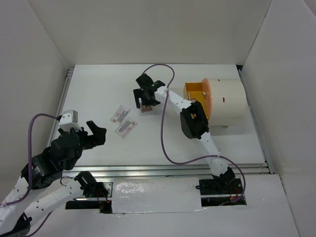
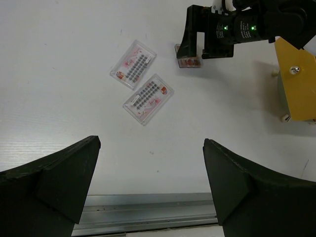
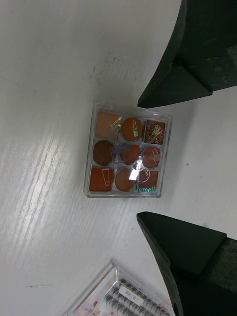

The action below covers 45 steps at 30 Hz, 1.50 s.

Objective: Organize the makeup

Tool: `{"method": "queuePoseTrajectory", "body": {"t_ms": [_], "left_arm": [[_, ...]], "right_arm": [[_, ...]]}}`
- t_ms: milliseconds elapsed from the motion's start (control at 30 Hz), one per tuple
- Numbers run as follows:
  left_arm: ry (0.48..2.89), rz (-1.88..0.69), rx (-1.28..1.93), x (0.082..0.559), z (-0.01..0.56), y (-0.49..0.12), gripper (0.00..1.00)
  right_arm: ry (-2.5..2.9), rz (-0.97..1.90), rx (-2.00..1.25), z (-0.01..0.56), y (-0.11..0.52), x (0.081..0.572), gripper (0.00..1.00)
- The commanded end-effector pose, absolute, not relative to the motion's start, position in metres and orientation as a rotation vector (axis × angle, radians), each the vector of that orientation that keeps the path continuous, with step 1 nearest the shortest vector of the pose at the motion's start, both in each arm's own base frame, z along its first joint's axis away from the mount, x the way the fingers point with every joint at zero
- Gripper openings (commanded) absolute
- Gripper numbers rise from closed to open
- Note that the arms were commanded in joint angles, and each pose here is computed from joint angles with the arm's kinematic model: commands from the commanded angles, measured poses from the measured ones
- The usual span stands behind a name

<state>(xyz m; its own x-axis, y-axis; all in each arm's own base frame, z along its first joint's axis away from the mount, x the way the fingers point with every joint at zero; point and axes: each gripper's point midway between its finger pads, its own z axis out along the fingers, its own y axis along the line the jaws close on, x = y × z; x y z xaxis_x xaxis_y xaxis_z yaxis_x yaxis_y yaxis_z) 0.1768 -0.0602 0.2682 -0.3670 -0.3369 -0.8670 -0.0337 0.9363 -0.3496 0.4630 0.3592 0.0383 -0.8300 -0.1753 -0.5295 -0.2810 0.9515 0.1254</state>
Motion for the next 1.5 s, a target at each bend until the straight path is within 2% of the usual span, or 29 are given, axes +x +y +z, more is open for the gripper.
{"method": "queuePoseTrajectory", "body": {"t_ms": [0, 267, 467, 900, 1033, 1133, 1333, 1467], "left_arm": [[1.905, -0.336, -0.268, 0.18, 0.275, -0.063, 1.0], [1.899, -0.338, -0.269, 0.179, 0.276, -0.061, 0.99], [1.875, -0.359, -0.284, 0.176, 0.28, -0.058, 0.99], [1.868, -0.361, -0.283, 0.176, 0.282, -0.057, 0.99], [1.862, -0.367, -0.285, 0.175, 0.283, -0.056, 0.99], [1.865, -0.362, -0.282, 0.176, 0.282, -0.056, 0.99], [1.878, -0.35, -0.273, 0.178, 0.28, -0.059, 0.99], [1.882, -0.347, -0.272, 0.178, 0.279, -0.059, 0.99]], "right_arm": [[2.58, 0.179, -0.325, 0.037, 0.355, 0.461, 0.93], [2.637, 0.184, -0.358, 0.032, 0.353, 0.449, 0.92], [2.653, 0.187, -0.403, 0.028, 0.353, 0.448, 0.83], [2.679, 0.205, -0.441, 0.026, 0.356, 0.442, 0.81], [2.684, 0.185, -0.454, 0.023, 0.355, 0.439, 0.67], [2.666, 0.161, -0.444, 0.022, 0.351, 0.434, 0.61], [2.548, 0.166, -0.43, 0.063, 0.352, 0.418, 0.57], [2.403, 0.312, -0.406, 0.141, 0.359, 0.406, 0.57]]}}
